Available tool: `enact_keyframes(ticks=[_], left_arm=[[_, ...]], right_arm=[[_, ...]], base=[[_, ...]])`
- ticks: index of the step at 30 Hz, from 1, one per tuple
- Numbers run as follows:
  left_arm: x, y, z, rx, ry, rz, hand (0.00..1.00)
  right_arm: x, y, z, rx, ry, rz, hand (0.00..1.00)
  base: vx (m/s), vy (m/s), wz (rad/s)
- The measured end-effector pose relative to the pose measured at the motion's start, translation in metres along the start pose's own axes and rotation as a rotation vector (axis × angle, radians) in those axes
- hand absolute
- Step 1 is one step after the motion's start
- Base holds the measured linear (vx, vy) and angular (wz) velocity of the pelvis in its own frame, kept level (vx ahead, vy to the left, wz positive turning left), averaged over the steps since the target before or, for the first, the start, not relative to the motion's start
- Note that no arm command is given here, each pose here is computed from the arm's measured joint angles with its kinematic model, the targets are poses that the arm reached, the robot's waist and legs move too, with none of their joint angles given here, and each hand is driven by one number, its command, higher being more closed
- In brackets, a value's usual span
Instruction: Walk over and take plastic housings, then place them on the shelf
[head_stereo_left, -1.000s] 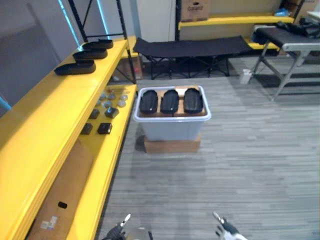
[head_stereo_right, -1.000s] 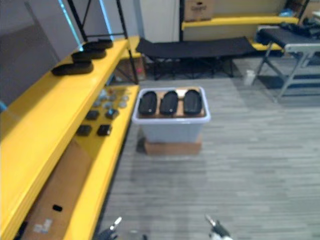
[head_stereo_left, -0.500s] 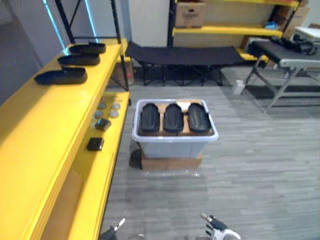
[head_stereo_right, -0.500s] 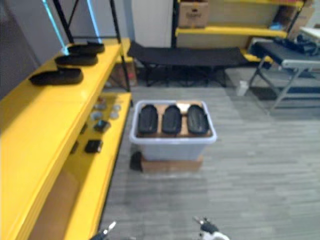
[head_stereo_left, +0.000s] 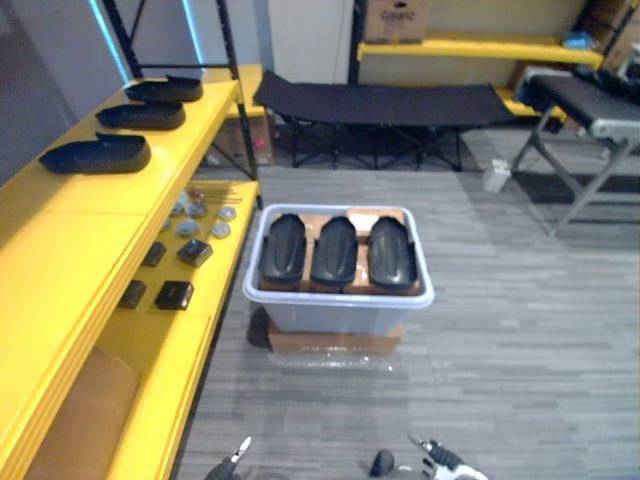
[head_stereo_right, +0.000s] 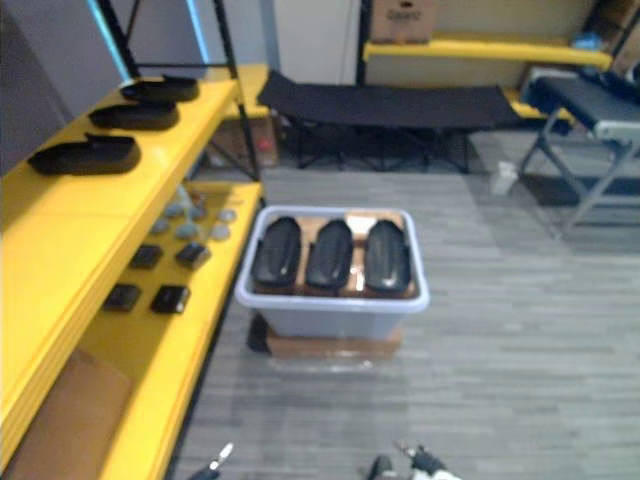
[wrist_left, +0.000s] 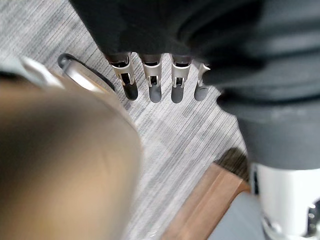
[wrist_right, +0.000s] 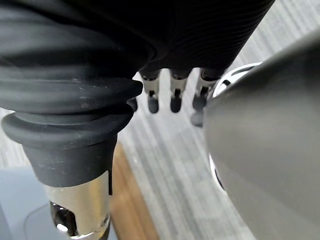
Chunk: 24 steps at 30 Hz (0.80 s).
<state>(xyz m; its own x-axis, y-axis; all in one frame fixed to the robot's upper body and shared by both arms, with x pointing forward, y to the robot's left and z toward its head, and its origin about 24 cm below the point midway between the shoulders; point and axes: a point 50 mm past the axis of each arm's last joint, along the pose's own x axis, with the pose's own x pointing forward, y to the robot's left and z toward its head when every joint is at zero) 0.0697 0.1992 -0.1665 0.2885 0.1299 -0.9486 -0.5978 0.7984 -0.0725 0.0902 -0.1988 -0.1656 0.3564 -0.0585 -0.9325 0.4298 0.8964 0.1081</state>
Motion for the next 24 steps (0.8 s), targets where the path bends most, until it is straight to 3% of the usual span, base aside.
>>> enact_keyframes(ticks=[14,24], left_arm=[[-0.001,0.008,-0.007,-0.023,0.012,-0.005,0.00],[0.000,0.011,0.011,0.230,-0.029,0.012,0.00]], right_arm=[[-0.001,0.005,0.002,0.004,-0.037,-0.044,0.00],[-0.001,0.009,0.003,-0.085,-0.074,-0.048,0.00]], base=[[0.07,0.111,0.08],[0.06,0.038,0.05]])
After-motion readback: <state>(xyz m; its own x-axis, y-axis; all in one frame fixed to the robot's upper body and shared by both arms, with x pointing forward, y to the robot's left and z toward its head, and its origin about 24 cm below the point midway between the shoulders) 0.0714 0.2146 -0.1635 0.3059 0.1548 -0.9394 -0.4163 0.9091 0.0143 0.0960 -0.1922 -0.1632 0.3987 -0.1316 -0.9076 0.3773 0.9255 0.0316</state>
